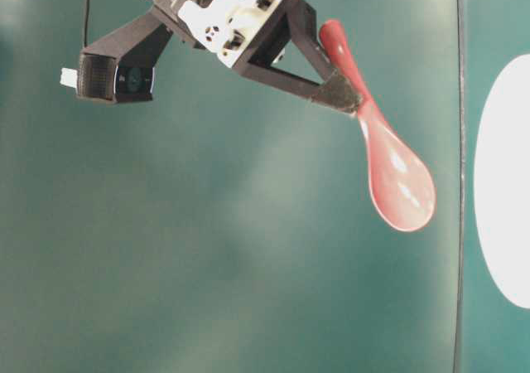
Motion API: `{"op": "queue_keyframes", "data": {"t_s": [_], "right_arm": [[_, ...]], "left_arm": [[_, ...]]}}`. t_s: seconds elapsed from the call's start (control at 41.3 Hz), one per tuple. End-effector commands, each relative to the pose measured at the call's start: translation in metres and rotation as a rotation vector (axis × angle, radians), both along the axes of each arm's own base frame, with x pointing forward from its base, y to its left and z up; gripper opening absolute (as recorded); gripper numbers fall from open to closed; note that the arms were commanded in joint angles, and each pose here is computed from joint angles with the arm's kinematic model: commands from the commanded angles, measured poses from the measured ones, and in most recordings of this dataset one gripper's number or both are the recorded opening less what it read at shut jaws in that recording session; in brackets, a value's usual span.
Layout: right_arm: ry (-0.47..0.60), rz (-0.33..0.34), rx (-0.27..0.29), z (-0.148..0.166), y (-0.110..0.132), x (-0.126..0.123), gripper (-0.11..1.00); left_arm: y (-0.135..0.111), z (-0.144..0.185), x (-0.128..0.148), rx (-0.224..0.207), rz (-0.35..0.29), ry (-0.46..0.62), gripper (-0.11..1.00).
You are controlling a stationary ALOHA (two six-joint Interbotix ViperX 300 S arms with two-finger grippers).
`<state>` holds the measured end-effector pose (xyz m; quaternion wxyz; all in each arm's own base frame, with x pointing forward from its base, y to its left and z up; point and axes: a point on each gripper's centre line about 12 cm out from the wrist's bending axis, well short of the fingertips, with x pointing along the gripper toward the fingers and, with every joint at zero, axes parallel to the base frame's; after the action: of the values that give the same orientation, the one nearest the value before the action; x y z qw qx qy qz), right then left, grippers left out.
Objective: Scoop the yellow hexagonal prism block from the bowl with a spoon using the right arm.
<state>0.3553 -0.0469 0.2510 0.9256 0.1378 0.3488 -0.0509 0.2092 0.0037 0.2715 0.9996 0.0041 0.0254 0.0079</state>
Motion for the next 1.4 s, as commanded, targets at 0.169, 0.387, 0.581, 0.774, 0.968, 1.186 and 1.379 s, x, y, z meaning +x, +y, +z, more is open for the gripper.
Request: {"op": "queue_keyframes", "data": {"t_s": [0.169,0.387,0.581,0.774,0.968,1.186,1.379], "right_arm": [[-0.045,0.001,-0.010,0.015,0.001,-0.002,0.08],[-0.042,0.000,-0.009,0.015,0.000,-0.002,0.08],[-0.031,0.005,-0.004,0.013,0.003,-0.010,0.08],[-0.047,0.001,0.001,0.016,0.007,-0.030,0.08],[-0.072,0.002,0.031,0.019,0.017,-0.055,0.08],[-0.053,-0.017,0.107,0.012,0.030,-0.080,0.08],[-0.012,-0.025,0.164,-0.005,0.042,-0.092,0.08]], "left_arm": [[0.000,0.011,0.003,-0.005,0.000,-0.034,0.00],[0.000,0.011,0.003,-0.007,0.000,-0.034,0.00],[0.000,0.011,0.003,-0.009,0.001,-0.034,0.00],[0.000,0.011,0.003,-0.007,0.000,-0.034,0.00],[0.000,0.011,0.003,-0.007,0.000,-0.034,0.00],[0.000,0.012,0.002,-0.008,0.001,-0.037,0.00],[0.000,0.012,0.002,-0.007,0.000,-0.037,0.00]]}}
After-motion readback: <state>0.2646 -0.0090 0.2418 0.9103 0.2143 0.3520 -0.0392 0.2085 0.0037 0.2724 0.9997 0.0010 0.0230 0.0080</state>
